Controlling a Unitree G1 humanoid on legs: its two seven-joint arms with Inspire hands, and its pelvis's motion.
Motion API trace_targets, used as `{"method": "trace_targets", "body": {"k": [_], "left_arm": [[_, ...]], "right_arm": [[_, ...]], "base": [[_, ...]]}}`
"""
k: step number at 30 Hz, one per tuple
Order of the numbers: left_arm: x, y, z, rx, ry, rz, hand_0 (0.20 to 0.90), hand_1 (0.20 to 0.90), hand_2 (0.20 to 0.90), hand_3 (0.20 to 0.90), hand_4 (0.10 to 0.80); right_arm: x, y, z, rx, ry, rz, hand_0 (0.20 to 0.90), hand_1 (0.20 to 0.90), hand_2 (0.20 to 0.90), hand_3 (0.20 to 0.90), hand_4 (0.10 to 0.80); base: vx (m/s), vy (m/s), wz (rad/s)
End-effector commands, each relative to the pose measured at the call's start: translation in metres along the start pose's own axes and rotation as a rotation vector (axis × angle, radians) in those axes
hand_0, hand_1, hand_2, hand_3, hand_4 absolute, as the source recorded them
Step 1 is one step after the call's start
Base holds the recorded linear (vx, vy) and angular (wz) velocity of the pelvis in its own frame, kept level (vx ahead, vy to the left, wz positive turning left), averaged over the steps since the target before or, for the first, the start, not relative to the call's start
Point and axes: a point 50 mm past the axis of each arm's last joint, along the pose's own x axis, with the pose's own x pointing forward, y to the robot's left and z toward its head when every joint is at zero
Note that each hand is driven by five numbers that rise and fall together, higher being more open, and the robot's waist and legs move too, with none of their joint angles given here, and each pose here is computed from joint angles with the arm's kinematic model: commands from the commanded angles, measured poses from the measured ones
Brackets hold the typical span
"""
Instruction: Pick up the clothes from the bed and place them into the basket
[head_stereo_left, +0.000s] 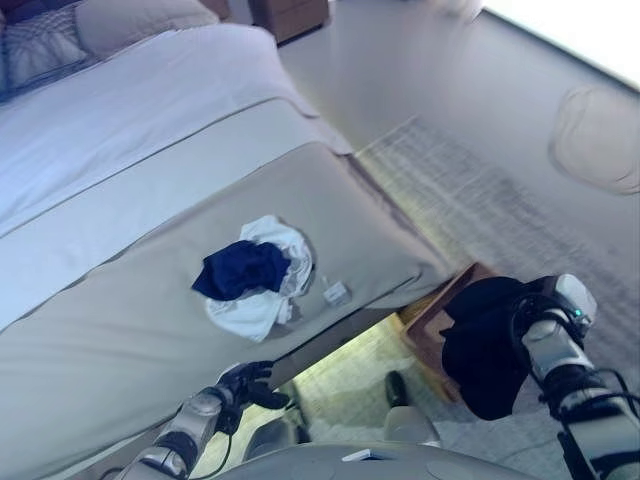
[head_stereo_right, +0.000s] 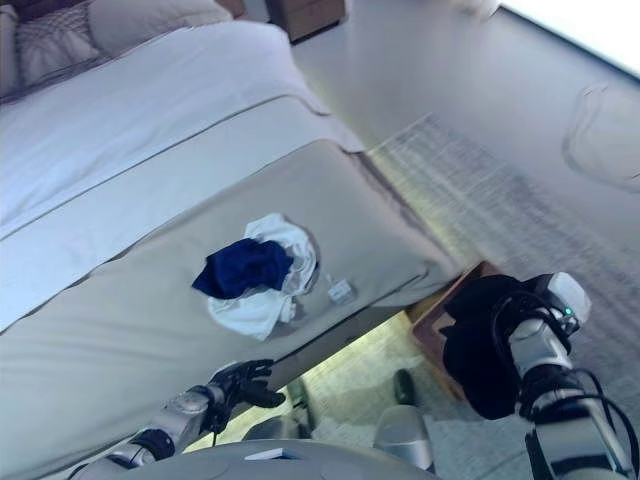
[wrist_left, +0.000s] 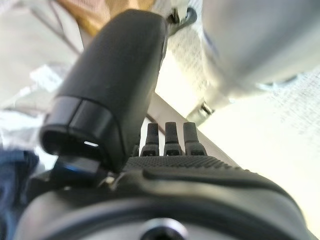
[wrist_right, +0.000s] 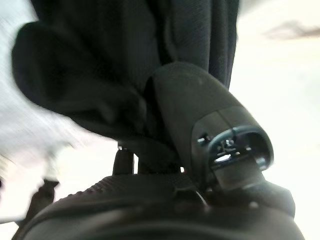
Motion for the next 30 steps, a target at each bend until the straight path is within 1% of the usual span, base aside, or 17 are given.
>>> {"method": "trace_targets", "body": {"k": [1, 6, 12, 14, 17, 21, 22, 23, 24, 25, 27, 28, 30], "left_arm": [[-0.002, 0.025, 0.038, 0.049, -0.133, 0.043, 0.900, 0.900, 0.900, 0.900, 0.800], [-0.003, 0.022, 0.037, 0.053, -0.144, 0.008, 0.900, 0.900, 0.900, 0.900, 0.800], [-0.004, 0.023, 0.036, 0.062, -0.140, -0.009, 0.900, 0.900, 0.900, 0.900, 0.800], [-0.005, 0.025, 0.037, 0.064, -0.138, -0.006, 0.900, 0.900, 0.900, 0.900, 0.800], [-0.005, 0.027, 0.037, 0.072, -0.131, -0.005, 0.900, 0.900, 0.900, 0.900, 0.800], [-0.007, 0.028, 0.029, 0.052, -0.115, 0.004, 0.900, 0.900, 0.900, 0.900, 0.800], [-0.008, 0.028, 0.025, 0.034, -0.112, 0.010, 0.900, 0.900, 0.900, 0.900, 0.800], [-0.009, 0.027, 0.023, 0.021, -0.112, 0.013, 0.900, 0.900, 0.900, 0.900, 0.800], [-0.010, 0.026, 0.018, -0.013, -0.112, 0.020, 0.900, 0.900, 0.900, 0.900, 0.800], [-0.010, 0.025, 0.015, -0.045, -0.112, 0.026, 0.900, 0.900, 0.900, 0.900, 0.800], [-0.010, 0.023, 0.009, -0.096, -0.106, 0.036, 0.900, 0.900, 0.900, 0.900, 0.800], [-0.009, 0.019, 0.003, -0.137, -0.092, 0.046, 0.900, 0.900, 0.900, 0.900, 0.800], [-0.008, 0.016, -0.004, -0.168, -0.074, 0.057, 0.900, 0.900, 0.900, 0.900, 0.800]], "right_arm": [[0.015, -0.046, 0.019, 0.060, 0.013, -0.128, 0.900, 0.900, 0.900, 0.900, 0.800], [0.016, -0.041, -0.008, 0.028, 0.110, -0.093, 0.900, 0.900, 0.900, 0.900, 0.800], [0.011, -0.021, -0.048, -0.120, 0.252, 0.066, 0.900, 0.900, 0.900, 0.900, 0.800], [0.010, -0.018, -0.053, -0.135, 0.269, 0.104, 0.900, 0.900, 0.900, 0.900, 0.800], [0.011, -0.019, -0.048, -0.135, 0.240, 0.089, 0.900, 0.900, 0.900, 0.900, 0.800], [0.016, -0.037, -0.002, -0.073, 0.021, -0.038, 0.900, 0.900, 0.900, 0.900, 0.800], [0.014, -0.048, 0.027, -0.031, -0.114, -0.106, 0.900, 0.900, 0.900, 0.900, 0.800], [0.009, -0.055, 0.046, -0.012, -0.185, -0.134, 0.900, 0.900, 0.900, 0.900, 0.800], [-0.004, -0.064, 0.080, 0.031, -0.342, -0.176, 0.900, 0.900, 0.900, 0.900, 0.800], [-0.018, -0.070, 0.104, 0.046, -0.474, -0.195, 0.900, 0.900, 0.900, 0.900, 0.800], [-0.042, -0.073, 0.134, 0.044, -0.651, -0.200, 0.900, 0.900, 0.900, 0.900, 0.800], [-0.064, -0.072, 0.156, 0.020, -0.793, -0.181, 0.900, 0.900, 0.900, 0.900, 0.800], [-0.082, -0.066, 0.174, -0.018, -0.916, -0.155, 0.900, 0.900, 0.900, 0.900, 0.800]], "base": [[0.000, 0.000, 0.00], [0.027, 0.010, 0.10], [0.026, -0.003, 0.12], [0.016, -0.032, 0.15], [0.041, -0.026, 0.01], [0.072, 0.023, 0.03], [0.069, 0.082, 0.06], [0.087, 0.166, 0.06], [0.088, 0.209, 0.04], [0.104, 0.232, 0.02], [0.128, 0.227, 0.01], [0.165, 0.245, 0.05], [0.145, 0.208, 0.20]]}}
